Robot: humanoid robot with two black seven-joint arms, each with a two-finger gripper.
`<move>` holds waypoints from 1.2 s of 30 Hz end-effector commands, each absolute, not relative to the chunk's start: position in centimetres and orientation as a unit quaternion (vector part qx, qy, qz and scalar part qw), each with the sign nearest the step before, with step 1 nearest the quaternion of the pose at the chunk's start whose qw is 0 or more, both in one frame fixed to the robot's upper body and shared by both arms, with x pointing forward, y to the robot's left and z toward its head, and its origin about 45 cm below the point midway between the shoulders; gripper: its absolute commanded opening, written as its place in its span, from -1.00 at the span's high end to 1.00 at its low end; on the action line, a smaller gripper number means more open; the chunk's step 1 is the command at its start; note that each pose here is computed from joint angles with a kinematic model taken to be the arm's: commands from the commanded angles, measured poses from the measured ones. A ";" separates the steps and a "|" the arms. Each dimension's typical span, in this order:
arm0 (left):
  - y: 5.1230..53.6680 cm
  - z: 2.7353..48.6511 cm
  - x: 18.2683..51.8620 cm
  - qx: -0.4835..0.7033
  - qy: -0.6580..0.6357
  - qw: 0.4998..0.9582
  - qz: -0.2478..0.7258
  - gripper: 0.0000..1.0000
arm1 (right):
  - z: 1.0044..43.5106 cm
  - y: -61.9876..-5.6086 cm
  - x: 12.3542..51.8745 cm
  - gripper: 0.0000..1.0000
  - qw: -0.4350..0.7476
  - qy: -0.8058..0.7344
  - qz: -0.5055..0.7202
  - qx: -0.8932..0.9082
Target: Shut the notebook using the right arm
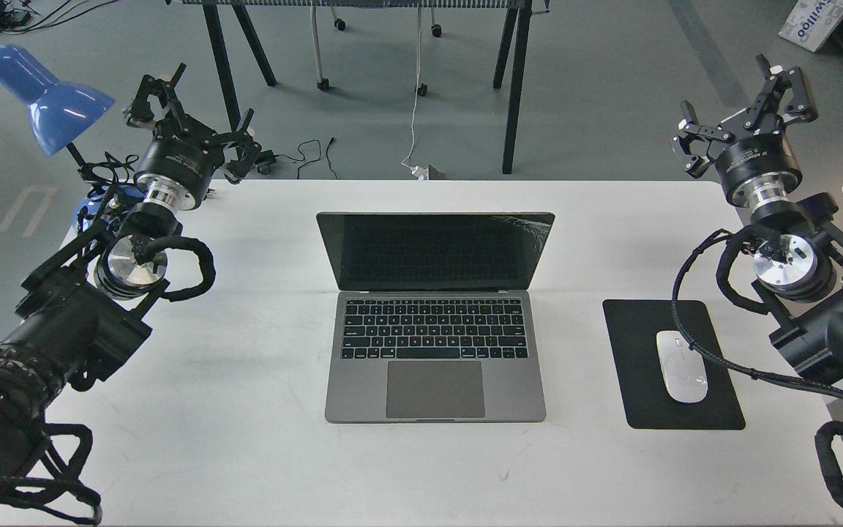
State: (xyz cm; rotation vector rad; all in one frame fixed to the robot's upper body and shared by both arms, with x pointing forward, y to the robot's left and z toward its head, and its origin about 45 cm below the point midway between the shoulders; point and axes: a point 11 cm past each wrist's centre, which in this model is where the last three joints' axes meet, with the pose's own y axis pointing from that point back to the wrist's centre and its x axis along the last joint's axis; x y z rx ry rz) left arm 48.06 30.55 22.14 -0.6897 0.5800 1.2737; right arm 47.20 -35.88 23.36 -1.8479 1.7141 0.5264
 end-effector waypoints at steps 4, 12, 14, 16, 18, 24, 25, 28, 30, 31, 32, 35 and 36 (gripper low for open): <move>30.5 22.1 48.1 -0.310 0.261 0.711 0.574 -1.00 | 23.4 -35.5 47.1 -1.00 0.281 0.629 0.196 -0.698; 30.6 22.1 48.1 -0.311 0.261 0.710 0.575 -1.00 | 23.6 -29.5 48.4 -1.00 0.221 0.586 0.187 -0.757; 30.7 22.1 48.1 -0.311 0.261 0.710 0.575 -1.00 | 23.4 -27.7 48.5 -1.00 0.215 0.574 0.192 -0.767; 30.7 22.1 48.1 -0.311 0.261 0.710 0.575 -1.00 | 23.6 -25.8 48.7 -1.00 0.212 0.559 0.195 -0.777; 30.7 22.1 48.1 -0.311 0.261 0.710 0.575 -1.00 | 23.3 -23.8 48.7 -1.00 0.204 0.545 0.200 -0.789; 30.7 22.1 48.1 -0.311 0.261 0.710 0.575 -1.00 | 21.3 -20.3 47.3 -1.00 0.152 0.505 0.212 -0.823; 30.7 22.1 48.1 -0.311 0.261 0.710 0.575 -1.00 | 20.9 -19.7 46.9 -1.00 0.144 0.496 0.214 -0.829; 30.7 22.1 48.1 -0.311 0.261 0.710 0.575 -1.00 | 20.5 -18.0 45.8 -1.00 0.133 0.469 0.222 -0.844; 30.6 22.2 48.1 -0.311 0.261 0.711 0.575 -1.00 | 19.7 -17.5 44.8 -1.00 0.130 0.458 0.233 -0.848; 30.7 22.1 48.1 -0.311 0.261 0.710 0.575 -1.00 | 19.3 -17.5 44.5 -1.00 0.128 0.458 0.238 -0.847; 30.7 22.1 48.1 -0.311 0.261 0.710 0.575 -1.00 | 18.9 -17.6 44.1 -1.00 0.127 0.457 0.242 -0.846; 30.7 22.1 48.1 -0.311 0.261 0.710 0.575 -1.00 | 17.6 -17.5 42.8 -1.00 0.110 0.447 0.249 -0.852; 30.7 22.1 48.1 -0.311 0.261 0.710 0.575 -1.00 | 17.3 -17.4 42.3 -1.00 0.101 0.441 0.248 -0.856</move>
